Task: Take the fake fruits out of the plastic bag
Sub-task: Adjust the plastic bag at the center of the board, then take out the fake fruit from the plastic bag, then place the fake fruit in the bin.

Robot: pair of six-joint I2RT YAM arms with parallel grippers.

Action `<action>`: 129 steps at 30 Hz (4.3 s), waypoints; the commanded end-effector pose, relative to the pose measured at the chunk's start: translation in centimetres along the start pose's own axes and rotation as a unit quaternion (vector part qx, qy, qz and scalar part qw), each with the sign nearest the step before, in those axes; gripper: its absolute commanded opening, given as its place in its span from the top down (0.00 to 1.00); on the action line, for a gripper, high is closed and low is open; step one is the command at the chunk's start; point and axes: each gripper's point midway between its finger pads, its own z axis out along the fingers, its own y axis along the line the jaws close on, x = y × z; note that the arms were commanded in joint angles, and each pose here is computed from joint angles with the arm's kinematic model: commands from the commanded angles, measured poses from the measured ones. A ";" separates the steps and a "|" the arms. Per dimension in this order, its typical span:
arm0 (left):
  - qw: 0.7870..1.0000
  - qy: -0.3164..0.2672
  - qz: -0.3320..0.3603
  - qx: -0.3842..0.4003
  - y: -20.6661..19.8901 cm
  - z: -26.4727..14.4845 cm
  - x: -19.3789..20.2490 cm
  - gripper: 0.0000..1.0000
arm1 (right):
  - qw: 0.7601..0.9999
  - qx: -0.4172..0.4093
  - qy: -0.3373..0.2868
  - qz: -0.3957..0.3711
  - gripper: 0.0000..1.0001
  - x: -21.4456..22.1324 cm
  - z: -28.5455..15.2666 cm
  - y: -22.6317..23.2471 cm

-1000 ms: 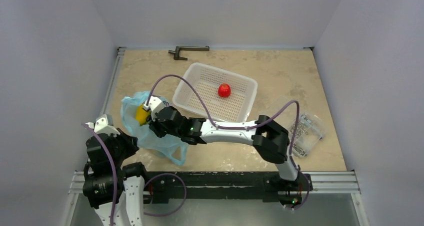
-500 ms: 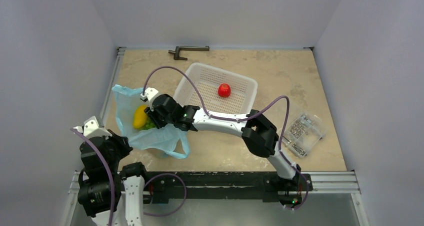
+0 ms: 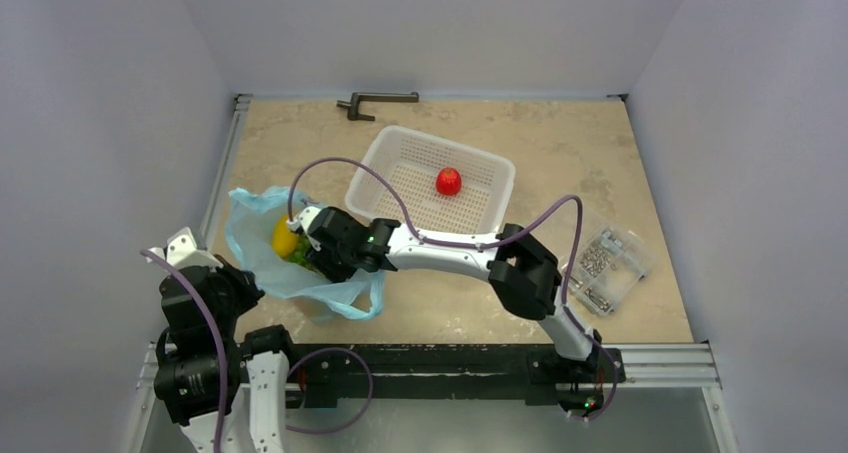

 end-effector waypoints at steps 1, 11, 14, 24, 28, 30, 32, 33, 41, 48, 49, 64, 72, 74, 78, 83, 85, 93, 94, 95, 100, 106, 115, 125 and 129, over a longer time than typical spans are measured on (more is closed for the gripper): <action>1.000 0.016 -0.004 -0.012 0.0 0.8 -0.4 0.90 | 0.999 0.002 0.048 -0.008 0.59 2.1 -2.1 0.0; 0.986 0.163 -0.020 0.012 -1.1 4.2 4.5 0.27 | 0.999 -0.042 -0.008 -0.004 0.42 -1.2 -3.4 2.4; 0.987 0.161 -0.018 0.022 -1.4 4.7 4.4 0.44 | 0.996 -0.085 -0.037 0.005 0.38 -2.7 -4.4 4.0; 0.993 0.103 0.001 0.049 -1.8 3.7 3.1 1.00 | 0.979 -0.045 -0.164 0.114 0.35 -9.3 -4.7 3.1; 0.992 0.100 0.017 0.076 -2.5 3.1 3.1 1.00 | 0.979 -0.051 -0.158 0.117 0.40 -9.5 -3.2 3.5; 0.990 0.099 0.024 0.093 -3.0 2.9 3.2 1.00 | 0.980 -0.053 -0.147 0.121 0.45 -8.9 -2.1 3.7; 0.988 0.094 0.029 0.115 -3.6 2.8 3.2 1.00 | 0.982 -0.060 -0.135 0.119 0.49 -8.1 -1.0 4.1; 0.988 0.091 0.029 0.122 -3.8 2.8 3.2 1.00 | 0.983 -0.066 -0.127 0.119 0.49 -7.8 -0.7 4.4; 0.987 0.100 0.025 0.127 -4.1 3.1 3.3 1.00 | 0.985 -0.131 -0.080 0.082 0.43 -4.6 0.5 7.2; 0.986 0.101 0.027 0.131 -4.1 3.1 3.5 1.00 | 0.987 -0.131 -0.059 0.071 0.36 -2.2 2.5 8.8; 0.986 0.100 0.027 0.132 -4.1 3.1 3.5 1.00 | 0.988 -0.127 -0.056 0.070 0.35 -1.7 3.0 8.9; 0.987 0.101 0.022 0.124 -3.9 3.2 3.6 1.00 | 0.992 -0.067 -0.085 0.070 0.62 -2.2 4.3 7.6; 0.989 0.101 0.016 0.106 -3.3 3.4 3.7 1.00 | 0.973 -0.076 -0.202 0.077 0.93 -10.9 -2.8 6.5; 0.989 0.101 0.016 0.105 -3.3 3.3 3.7 1.00 | 0.969 -0.078 -0.219 0.082 0.98 -12.1 -3.9 6.1; 0.991 0.094 0.013 0.099 -3.1 3.3 3.6 1.00 | 0.963 -0.082 -0.242 0.089 1.00 -13.9 -6.2 5.5; 0.992 0.085 0.008 0.089 -2.7 3.1 3.4 1.00 | 0.955 -0.072 -0.272 0.095 1.00 -14.4 -8.6 4.2; 0.994 0.071 0.004 0.082 -2.5 2.6 3.2 1.00 | 0.957 -0.052 -0.266 0.101 1.00 -13.9 -8.1 2.9; 0.998 0.024 -0.002 0.060 -1.9 1.5 1.4 1.00 | 0.971 -0.030 -0.220 0.086 1.00 -10.8 -5.8 2.1; 0.998 0.028 -0.006 0.056 -1.8 1.7 1.6 1.00 | 0.970 -0.040 -0.226 0.085 1.00 -11.1 -6.5 2.4; 0.998 0.034 -0.008 0.060 -1.9 1.9 1.9 1.00 | 0.967 -0.047 -0.234 0.085 1.00 -11.6 -7.4 2.6; 0.995 0.072 -0.002 0.068 -2.2 2.9 2.8 1.00 | 0.949 -0.066 -0.295 0.093 1.00 -14.5 -13.7 2.6; 0.991 0.103 0.005 0.082 -2.7 3.7 3.6 1.00 | 0.925 -0.077 -0.357 0.109 1.00 -16.6 -19.8 1.3; 0.989 0.117 0.006 0.093 -3.1 4.2 3.8 1.00 | 0.907 0.101 -0.375 0.162 1.00 -14.5 -20.5 -10.3; 0.989 0.111 0.006 0.099 -3.3 4.0 3.8 1.00 | 0.919 0.333 -0.153 0.146 0.99 -2.8 -10.6 -23.1; 0.989 0.108 0.007 0.101 -3.3 3.9 3.7 1.00 | 0.920 0.365 -0.086 0.111 0.90 0.4 -7.0 -24.7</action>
